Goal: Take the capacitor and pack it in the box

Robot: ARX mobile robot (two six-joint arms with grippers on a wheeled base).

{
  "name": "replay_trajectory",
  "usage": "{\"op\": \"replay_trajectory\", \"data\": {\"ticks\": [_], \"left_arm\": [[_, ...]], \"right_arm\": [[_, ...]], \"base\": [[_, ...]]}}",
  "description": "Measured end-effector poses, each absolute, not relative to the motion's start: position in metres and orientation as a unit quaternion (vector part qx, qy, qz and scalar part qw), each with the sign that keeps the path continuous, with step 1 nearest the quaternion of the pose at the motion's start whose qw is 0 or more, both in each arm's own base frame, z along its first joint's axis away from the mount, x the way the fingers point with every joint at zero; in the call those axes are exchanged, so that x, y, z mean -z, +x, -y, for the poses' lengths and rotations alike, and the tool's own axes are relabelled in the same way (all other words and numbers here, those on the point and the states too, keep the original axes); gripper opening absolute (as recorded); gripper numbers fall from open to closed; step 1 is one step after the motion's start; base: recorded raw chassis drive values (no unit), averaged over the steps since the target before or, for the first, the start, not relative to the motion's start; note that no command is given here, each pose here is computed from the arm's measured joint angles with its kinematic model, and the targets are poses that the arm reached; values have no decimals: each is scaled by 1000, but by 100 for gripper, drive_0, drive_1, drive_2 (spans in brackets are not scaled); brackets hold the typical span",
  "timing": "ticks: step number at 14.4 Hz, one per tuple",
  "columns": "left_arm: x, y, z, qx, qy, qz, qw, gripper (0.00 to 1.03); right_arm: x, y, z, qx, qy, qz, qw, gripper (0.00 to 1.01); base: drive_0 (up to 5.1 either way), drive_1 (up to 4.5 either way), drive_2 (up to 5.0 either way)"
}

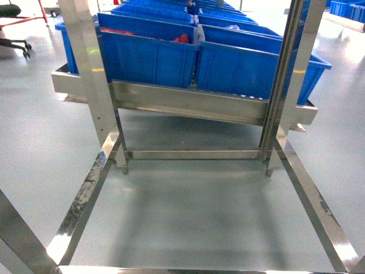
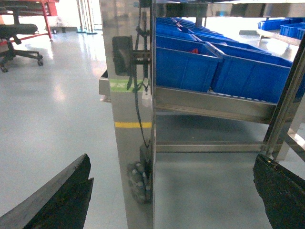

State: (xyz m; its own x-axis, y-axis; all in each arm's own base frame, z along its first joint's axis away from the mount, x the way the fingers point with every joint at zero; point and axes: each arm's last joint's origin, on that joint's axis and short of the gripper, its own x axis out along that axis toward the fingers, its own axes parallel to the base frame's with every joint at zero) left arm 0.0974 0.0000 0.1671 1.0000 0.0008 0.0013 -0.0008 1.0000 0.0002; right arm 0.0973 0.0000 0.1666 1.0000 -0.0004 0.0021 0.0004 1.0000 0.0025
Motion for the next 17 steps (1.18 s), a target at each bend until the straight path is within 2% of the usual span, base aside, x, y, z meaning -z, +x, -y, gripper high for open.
{"op": "replay_trajectory", "data": {"ticks": [17], "left_arm": [[-167,97,0,0,0,1,1000,98]], "right_arm": [[-167,97,0,1,2,1,1000,98]], "base": [[0,0,0]]}}
